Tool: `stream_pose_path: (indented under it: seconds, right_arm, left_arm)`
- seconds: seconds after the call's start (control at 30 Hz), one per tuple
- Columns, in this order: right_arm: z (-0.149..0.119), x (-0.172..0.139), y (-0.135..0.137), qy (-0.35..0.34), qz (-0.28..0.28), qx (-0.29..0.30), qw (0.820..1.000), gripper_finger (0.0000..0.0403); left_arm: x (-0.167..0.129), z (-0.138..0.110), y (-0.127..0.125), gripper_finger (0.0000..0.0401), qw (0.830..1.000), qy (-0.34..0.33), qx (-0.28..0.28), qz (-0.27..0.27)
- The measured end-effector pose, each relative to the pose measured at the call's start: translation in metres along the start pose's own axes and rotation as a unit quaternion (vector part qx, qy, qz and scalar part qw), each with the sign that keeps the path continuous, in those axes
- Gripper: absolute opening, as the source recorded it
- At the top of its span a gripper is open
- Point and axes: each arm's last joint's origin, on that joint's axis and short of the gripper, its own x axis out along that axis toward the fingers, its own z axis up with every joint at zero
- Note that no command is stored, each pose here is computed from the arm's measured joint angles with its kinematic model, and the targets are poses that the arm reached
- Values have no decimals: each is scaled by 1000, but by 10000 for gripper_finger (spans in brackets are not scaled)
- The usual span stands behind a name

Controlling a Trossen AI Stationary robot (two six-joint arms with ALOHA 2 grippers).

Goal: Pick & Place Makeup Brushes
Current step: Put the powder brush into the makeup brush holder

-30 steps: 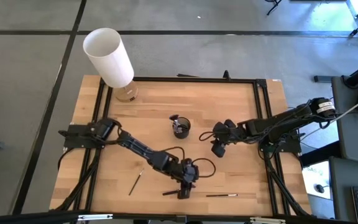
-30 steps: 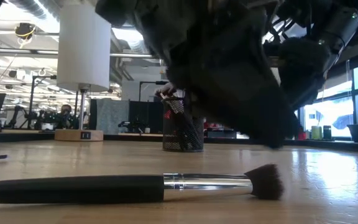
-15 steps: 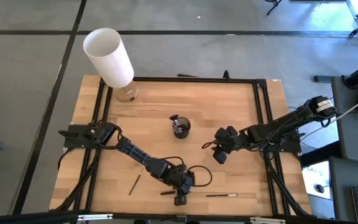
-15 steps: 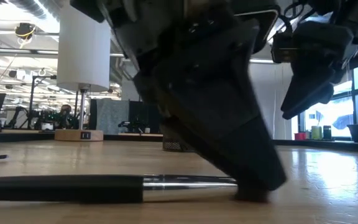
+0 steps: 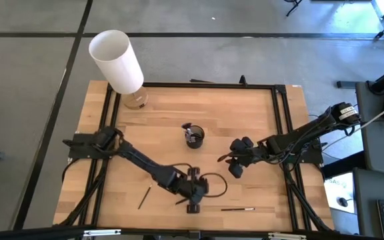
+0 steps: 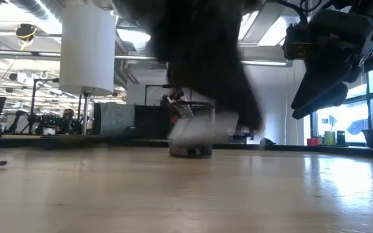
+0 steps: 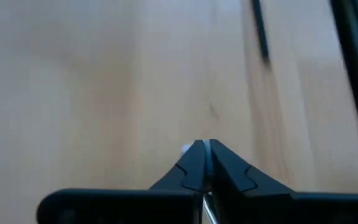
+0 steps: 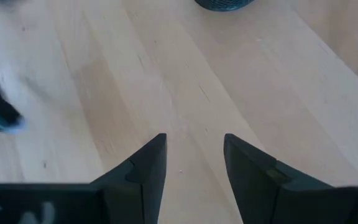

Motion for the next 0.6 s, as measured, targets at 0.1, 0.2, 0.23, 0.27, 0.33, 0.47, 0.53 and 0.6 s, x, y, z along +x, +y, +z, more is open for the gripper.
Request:
stream_pose_path:
  seconds: [0.1,0.2,0.23,0.27,0.33,0.47,0.53,0.6]
  right_arm:
    - [0,0,0,0,0,-10,1000,158]
    - [0,0,0,-3,-3,-22,1000,158]
    - [1,0,-1,-5,-6,-24,1000,158]
    - [1,0,-1,-6,-9,-27,1000,158]
    - [3,1,-3,-6,-13,-32,999,158]
    - [6,2,-7,-8,-22,-38,999,158]
    - [7,3,-10,-7,-28,-42,999,158]
    - [8,4,-13,-4,-37,-49,998,158]
  left_arm:
    - [-30,20,7,10,996,-61,15,64]
    - [-65,40,16,9,977,-133,31,163]
    - [-79,47,20,10,965,-161,35,204]
    - [-93,54,23,11,948,-189,37,253]
    - [-114,63,34,14,904,-226,23,361]
    - [-125,74,63,14,847,-242,-11,473]
    - [-123,79,78,12,842,-242,-33,482]
    - [-114,82,95,12,838,-238,-53,488]
